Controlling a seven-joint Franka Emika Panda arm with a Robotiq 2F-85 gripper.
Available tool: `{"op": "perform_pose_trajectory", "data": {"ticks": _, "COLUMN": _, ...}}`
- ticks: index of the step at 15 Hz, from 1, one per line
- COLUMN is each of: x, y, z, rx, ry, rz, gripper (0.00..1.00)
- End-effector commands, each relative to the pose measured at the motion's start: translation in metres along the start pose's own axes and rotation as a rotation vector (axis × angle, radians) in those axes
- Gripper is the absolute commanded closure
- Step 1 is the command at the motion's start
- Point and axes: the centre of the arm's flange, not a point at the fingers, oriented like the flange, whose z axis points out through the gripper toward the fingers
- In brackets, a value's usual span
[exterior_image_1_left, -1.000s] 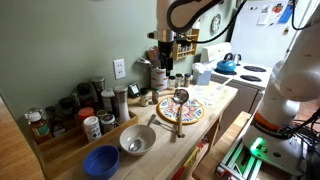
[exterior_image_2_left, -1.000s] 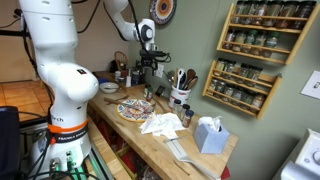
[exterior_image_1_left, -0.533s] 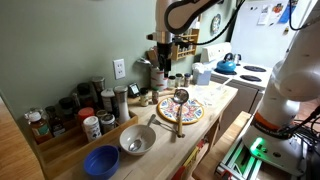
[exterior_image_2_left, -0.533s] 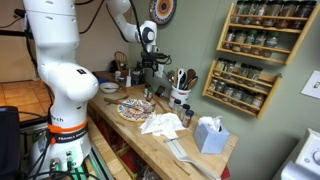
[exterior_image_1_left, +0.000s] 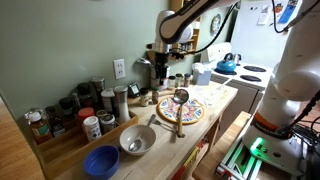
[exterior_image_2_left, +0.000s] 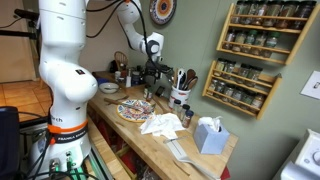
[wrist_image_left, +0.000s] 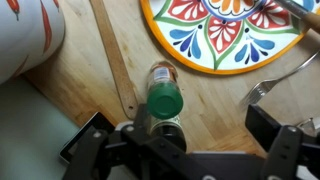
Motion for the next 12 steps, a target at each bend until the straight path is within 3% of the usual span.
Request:
{"op": "perform_pose_trajectory", "data": {"ticks": 1, "x": 0.004, "y": 0.006, "z": 0.017, "rx": 0.027, "ry": 0.027, "rz": -0.024, "gripper": 0.00}}
{"op": "perform_pose_trajectory", "data": {"ticks": 12, "x": 0.007, "y": 0.022, "z": 0.050, "rx": -0.007, "ry": 0.049, "rz": -0.039, "gripper": 0.00}}
